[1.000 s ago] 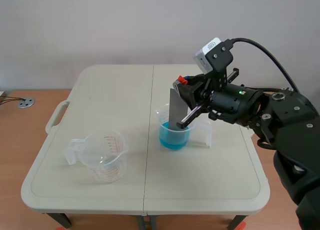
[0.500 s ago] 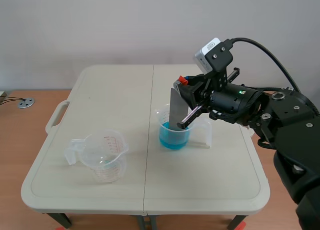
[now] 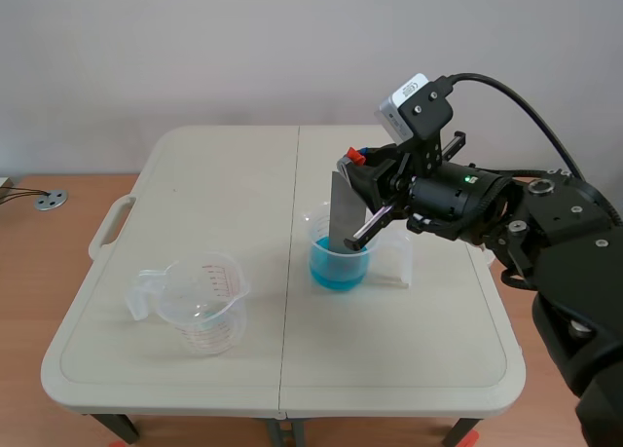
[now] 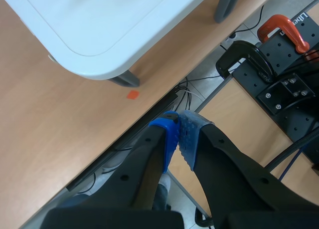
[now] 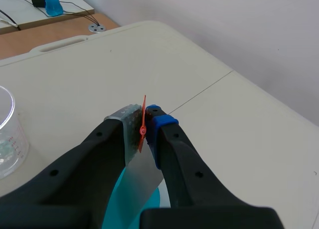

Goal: Hold the metal plate by the orange handle, dip it into the blue solution, take it out and point at it, then put the plate back in the beaker on the left.
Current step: 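Hold the plate still in the solution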

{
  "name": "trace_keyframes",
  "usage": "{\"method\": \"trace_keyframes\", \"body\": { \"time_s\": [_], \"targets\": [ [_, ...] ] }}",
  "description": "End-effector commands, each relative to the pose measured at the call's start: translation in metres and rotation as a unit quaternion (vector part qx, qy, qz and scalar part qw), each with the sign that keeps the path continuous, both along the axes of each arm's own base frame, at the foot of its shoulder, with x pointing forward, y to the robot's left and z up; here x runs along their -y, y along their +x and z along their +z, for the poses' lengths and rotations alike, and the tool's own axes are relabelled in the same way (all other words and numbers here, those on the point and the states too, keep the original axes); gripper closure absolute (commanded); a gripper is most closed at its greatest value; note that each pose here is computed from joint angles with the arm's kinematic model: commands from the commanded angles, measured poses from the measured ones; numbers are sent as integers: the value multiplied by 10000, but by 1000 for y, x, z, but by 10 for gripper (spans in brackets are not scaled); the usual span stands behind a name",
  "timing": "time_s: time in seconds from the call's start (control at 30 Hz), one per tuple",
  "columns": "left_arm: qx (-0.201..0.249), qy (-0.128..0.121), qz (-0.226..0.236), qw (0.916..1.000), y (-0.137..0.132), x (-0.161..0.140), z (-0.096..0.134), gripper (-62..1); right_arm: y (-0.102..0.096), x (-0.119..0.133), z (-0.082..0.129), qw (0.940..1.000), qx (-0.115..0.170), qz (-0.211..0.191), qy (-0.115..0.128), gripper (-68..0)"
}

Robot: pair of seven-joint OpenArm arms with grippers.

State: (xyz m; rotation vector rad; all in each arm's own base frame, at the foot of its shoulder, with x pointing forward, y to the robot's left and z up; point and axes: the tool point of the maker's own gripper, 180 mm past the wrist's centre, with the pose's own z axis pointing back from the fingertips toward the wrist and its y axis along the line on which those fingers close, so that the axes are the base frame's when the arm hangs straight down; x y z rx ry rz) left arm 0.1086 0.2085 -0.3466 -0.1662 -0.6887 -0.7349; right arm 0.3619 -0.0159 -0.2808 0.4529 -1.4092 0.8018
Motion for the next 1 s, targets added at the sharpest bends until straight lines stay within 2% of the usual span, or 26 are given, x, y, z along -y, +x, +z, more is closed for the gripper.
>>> {"method": "trace_keyframes", "body": {
  "time_s": [0.0,0.97],
  "targets": [
    [99,-62,45,9999,4,2,3,-17,0,-2,-2,9999,-47,80,-57,-13],
    [99,-62,45,9999,4,2,3,-17,0,-2,0,10000,0,92,-5,-13]
  ]
}}
